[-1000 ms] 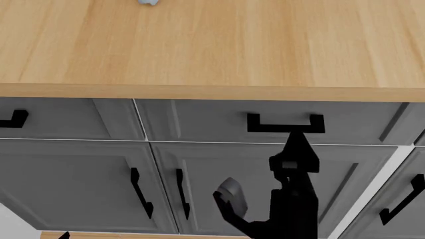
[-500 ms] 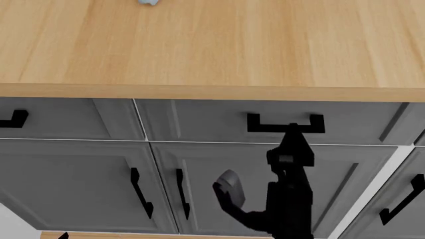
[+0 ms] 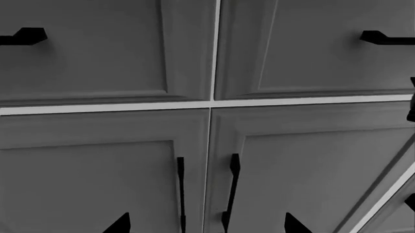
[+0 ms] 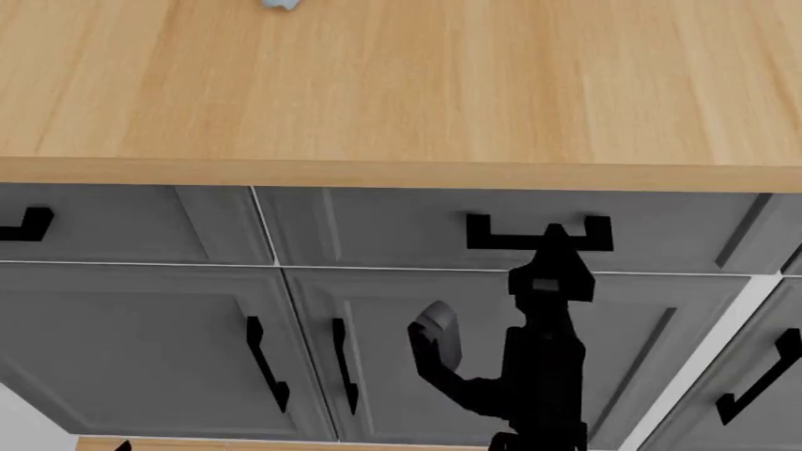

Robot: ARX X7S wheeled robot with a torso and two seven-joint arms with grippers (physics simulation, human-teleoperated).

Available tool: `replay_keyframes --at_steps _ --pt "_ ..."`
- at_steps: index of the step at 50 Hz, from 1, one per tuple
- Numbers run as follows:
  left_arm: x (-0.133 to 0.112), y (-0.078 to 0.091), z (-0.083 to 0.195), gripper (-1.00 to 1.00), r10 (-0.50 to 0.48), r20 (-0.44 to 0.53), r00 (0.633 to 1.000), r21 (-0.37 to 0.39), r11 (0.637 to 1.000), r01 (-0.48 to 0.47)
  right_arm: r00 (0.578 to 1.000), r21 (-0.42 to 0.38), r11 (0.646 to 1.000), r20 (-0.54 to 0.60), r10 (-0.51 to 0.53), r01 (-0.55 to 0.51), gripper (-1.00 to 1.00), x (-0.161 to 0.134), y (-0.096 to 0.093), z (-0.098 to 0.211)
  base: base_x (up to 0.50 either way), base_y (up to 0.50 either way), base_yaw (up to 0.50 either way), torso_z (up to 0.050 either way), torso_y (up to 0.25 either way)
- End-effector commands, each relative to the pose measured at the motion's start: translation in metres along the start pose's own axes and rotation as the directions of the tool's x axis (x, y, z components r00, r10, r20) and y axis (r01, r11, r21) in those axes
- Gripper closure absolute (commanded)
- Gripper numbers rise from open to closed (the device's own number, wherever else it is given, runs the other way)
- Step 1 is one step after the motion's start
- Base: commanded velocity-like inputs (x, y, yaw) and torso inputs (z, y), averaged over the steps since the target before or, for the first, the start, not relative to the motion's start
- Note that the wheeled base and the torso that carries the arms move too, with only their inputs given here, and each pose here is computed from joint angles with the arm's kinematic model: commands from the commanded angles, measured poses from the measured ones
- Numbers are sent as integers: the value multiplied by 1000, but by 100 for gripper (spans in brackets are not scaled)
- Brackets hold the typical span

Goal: Open the right drawer.

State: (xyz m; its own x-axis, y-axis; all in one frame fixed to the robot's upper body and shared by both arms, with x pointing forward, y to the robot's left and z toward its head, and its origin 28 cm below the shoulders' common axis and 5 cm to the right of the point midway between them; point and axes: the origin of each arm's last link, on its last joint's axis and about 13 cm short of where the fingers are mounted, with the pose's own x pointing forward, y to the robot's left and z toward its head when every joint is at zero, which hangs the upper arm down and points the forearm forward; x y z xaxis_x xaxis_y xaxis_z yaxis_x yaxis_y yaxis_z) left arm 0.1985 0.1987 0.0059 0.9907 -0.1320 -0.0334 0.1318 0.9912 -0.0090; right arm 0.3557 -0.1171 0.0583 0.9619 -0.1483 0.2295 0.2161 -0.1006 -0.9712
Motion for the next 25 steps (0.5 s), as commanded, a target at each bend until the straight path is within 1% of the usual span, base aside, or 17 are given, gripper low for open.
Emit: replay_keyframes --at_steps 1,15,17,21,25 --pt "0 0 -1 -100 -2 -2 1000 0 1000 2 1000 27 999 20 23 -23 -100 7 2 3 0 0 0 0 0" --pt "0 0 -1 -100 3 -1 1000 -3 1000 -3 999 26 999 27 20 -21 -100 8 1 4 0 0 0 0 0" --pt "0 1 0 -100 8 2 1000 -12 1000 -8 999 7 1000 30 15 -15 -100 11 5 5 0 0 0 0 0" --pt "0 1 0 -100 9 4 1000 -12 1000 -9 998 19 1000 66 2 -3 -100 15 7 8 0 0 0 0 0" --pt "-1 1 0 -100 8 7 1000 -9 1000 -8 998 26 1000 59 -4 2 -100 17 6 7 0 0 0 0 0"
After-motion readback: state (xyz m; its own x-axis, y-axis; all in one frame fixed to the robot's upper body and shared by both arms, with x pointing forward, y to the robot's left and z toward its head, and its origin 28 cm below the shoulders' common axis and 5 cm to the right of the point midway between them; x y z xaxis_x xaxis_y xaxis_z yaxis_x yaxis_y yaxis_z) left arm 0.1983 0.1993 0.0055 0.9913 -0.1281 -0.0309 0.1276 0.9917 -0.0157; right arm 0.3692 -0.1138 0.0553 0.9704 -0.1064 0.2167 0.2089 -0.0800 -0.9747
